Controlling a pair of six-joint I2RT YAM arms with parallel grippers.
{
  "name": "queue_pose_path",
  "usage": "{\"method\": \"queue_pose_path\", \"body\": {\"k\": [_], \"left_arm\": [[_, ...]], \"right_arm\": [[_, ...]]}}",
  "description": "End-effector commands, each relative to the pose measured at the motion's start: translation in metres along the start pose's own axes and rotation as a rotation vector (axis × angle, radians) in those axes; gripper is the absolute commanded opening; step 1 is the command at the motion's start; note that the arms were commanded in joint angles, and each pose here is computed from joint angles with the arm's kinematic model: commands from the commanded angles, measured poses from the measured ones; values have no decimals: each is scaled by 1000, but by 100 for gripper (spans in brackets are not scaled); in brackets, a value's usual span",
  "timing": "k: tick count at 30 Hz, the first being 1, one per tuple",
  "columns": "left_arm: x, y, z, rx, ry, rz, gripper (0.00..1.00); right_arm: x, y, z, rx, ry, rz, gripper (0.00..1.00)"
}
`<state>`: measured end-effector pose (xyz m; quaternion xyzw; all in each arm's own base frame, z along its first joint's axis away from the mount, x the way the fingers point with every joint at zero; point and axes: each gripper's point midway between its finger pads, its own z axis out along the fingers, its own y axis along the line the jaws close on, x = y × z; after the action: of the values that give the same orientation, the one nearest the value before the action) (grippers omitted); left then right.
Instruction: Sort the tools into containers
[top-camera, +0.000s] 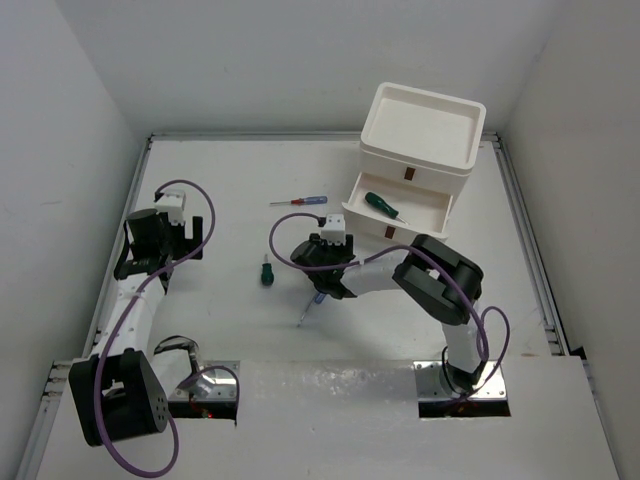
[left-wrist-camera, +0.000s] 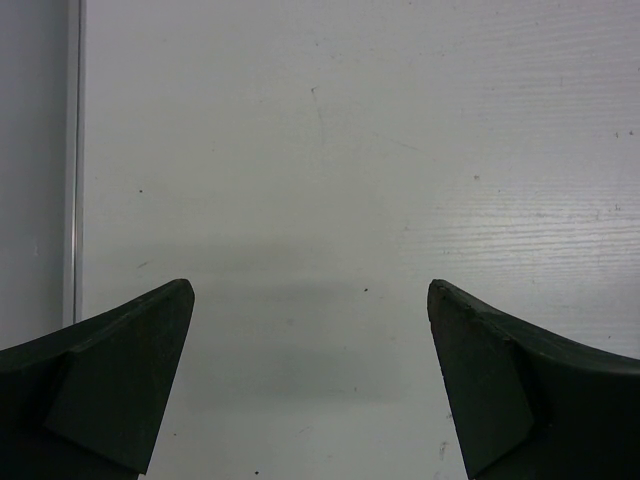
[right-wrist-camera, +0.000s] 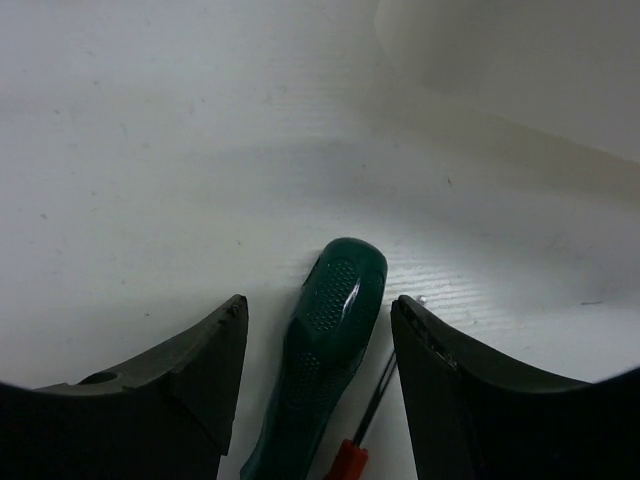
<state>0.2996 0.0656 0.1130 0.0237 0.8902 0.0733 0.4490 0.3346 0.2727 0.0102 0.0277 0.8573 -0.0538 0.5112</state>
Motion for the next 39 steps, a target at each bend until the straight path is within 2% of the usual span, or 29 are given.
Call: {"method": "queue_pose_path", "body": {"k": [1, 6, 10, 16, 17, 20, 24, 28, 31, 34, 35, 37, 38, 39], "left_arm": [[-11, 2, -3, -3, -49, 9, 100], [-11, 2, -3, 0, -50, 9, 100], [-10, 1, -3, 2, -47, 11, 100], [-10, 1, -3, 2, -47, 9, 100], [-10, 2, -3, 1, -46, 10, 100], [-11, 0, -3, 7, -47, 9, 100], [-10, 2, -3, 0, -45, 11, 100], [-10, 2, -3, -2, -49, 11, 100], [-12, 4, -4, -13, -51, 7, 100], [-12, 5, -4, -22, -54, 7, 100], [-12, 5, -4, -20, -56, 8, 100], [-12, 5, -4, -17, -55, 8, 100], [-12, 4, -4, -15, -54, 8, 100], [-12, 4, -4, -17, -54, 8, 100]], "right_arm": [[5, 7, 6, 2, 5, 53, 58], [18, 11, 6, -37, 32, 42, 50], [21, 8, 7, -28, 33, 33, 38], [14, -2, 2, -6, 13, 37, 15], [13, -2, 1, -14, 10, 42, 8], [10, 9, -4, -100, 14, 23, 0], [5, 46, -15, -294, 38, -20, 0], [-20, 82, -43, -539, -39, -36, 0], [-45, 96, -61, -646, -94, -104, 0], [-77, 104, -87, -771, -195, -243, 0], [-104, 107, -101, -808, -277, -324, 0], [-115, 105, -114, -846, -285, -465, 0], [-152, 102, -130, -846, -389, -554, 0], [-153, 94, -133, -839, -378, -644, 0]]}}
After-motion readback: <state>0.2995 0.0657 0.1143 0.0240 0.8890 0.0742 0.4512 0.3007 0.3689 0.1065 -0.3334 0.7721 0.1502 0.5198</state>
